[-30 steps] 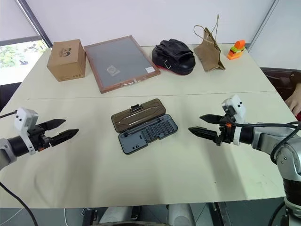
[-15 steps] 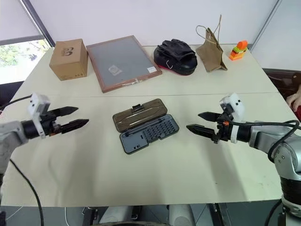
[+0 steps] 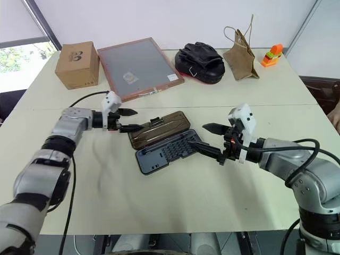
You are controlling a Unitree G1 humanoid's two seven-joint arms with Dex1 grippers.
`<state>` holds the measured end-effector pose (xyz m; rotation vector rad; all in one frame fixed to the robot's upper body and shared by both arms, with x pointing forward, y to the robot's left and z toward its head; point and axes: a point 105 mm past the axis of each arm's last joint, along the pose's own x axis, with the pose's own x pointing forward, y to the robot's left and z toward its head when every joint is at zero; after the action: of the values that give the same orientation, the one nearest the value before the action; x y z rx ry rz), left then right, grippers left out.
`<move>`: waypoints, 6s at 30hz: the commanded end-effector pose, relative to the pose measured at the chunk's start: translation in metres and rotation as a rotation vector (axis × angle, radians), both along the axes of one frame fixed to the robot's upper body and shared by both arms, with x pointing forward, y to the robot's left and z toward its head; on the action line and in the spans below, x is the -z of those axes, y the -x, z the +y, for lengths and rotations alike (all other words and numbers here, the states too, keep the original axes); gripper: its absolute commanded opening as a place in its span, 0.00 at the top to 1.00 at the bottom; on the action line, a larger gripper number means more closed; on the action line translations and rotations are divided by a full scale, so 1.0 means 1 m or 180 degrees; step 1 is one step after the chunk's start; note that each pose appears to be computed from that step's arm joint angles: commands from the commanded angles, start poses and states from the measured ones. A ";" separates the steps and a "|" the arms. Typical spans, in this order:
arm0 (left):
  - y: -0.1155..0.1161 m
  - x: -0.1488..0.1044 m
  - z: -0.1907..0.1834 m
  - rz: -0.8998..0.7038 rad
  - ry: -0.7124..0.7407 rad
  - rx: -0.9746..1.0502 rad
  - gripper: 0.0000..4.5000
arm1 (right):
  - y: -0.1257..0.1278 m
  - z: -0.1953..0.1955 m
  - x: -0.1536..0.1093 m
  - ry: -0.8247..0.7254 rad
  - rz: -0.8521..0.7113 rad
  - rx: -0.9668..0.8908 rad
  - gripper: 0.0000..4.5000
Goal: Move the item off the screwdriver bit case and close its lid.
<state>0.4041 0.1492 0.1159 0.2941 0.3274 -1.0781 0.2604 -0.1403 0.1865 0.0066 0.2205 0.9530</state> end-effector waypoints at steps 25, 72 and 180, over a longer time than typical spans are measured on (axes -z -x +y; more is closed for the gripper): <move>0.005 -0.006 -0.026 -0.1509 -0.1444 0.1181 0.99 | -0.008 -0.004 -0.006 0.0004 -0.0198 0.0169 0.00; 0.070 -0.084 0.019 -0.0231 0.0744 0.0581 0.06 | -0.023 -0.008 0.004 -0.0088 -0.0081 0.0179 0.00; 0.028 0.019 -0.003 0.0176 0.0766 -0.0460 1.00 | -0.093 0.043 0.016 0.2044 -0.1779 -0.0450 0.93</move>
<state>0.3738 0.1502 0.0894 0.0083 0.2821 -0.9346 0.3566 -0.1055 0.1546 -0.8637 0.0534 0.9451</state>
